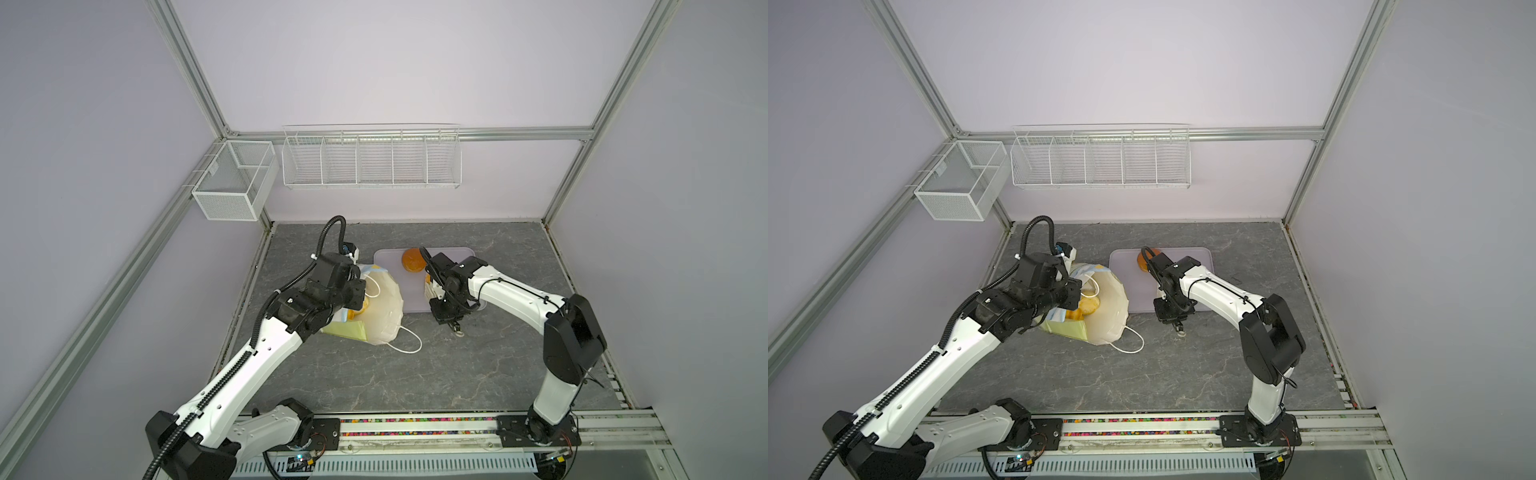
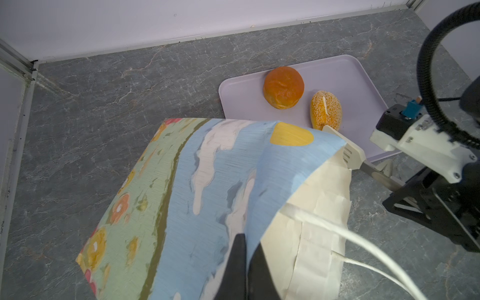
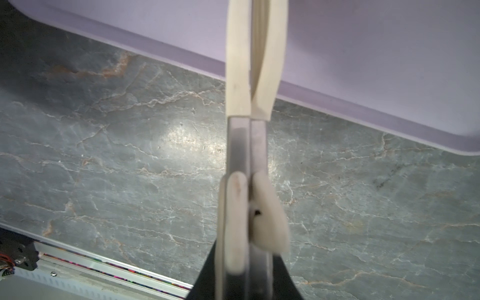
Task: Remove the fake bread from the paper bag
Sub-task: 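Lower the sesame roll onto the lavender tray beside the bun and open tongs, then move the tongs with the right gripper back toward the bag opening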
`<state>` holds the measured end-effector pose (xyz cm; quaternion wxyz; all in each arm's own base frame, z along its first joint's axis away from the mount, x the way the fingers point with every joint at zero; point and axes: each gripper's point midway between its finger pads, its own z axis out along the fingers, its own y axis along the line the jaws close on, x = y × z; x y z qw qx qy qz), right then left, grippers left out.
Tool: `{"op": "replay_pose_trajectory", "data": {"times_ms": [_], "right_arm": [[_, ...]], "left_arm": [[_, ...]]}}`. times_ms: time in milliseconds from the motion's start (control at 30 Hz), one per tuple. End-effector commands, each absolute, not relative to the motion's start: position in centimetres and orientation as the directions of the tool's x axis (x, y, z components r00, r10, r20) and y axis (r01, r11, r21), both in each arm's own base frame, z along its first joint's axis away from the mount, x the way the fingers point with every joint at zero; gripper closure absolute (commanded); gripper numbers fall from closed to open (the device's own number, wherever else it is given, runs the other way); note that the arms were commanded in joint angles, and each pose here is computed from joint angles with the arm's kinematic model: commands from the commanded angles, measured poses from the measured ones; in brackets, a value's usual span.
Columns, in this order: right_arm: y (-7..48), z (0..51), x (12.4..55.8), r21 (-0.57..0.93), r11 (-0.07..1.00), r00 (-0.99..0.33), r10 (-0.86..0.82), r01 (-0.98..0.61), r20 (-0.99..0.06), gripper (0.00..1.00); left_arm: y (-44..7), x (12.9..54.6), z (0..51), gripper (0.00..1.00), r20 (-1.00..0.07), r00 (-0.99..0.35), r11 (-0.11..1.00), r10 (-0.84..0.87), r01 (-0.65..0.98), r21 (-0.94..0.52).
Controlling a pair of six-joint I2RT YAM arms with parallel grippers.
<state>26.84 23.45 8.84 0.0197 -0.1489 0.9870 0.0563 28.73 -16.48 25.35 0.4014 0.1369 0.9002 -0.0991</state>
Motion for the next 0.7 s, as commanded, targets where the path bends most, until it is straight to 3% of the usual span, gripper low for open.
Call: {"op": "replay_pose_trajectory", "data": {"times_ms": [0, 333, 667], "right_arm": [[23.5, 9.1, 28.4, 0.077, 0.953, -0.954, -0.288, -0.294, -0.089, 0.91], [22.2, 9.3, 30.8, -0.016, 0.960, -0.953, -0.281, -0.281, -0.115, 0.92], [22.0, 8.9, 33.4, -0.006, 0.960, -0.951, -0.279, -0.281, -0.133, 0.92]], "left_arm": [[-15.2, 28.2, 23.5, 1.00, -0.709, -0.678, 0.952, 0.195, 0.305, -0.030], [-15.6, 28.1, 22.1, 1.00, -0.693, -0.695, 0.948, 0.192, 0.313, -0.051], [-15.1, 28.1, 22.1, 1.00, -0.692, -0.696, 0.954, 0.190, 0.297, -0.037]]}}
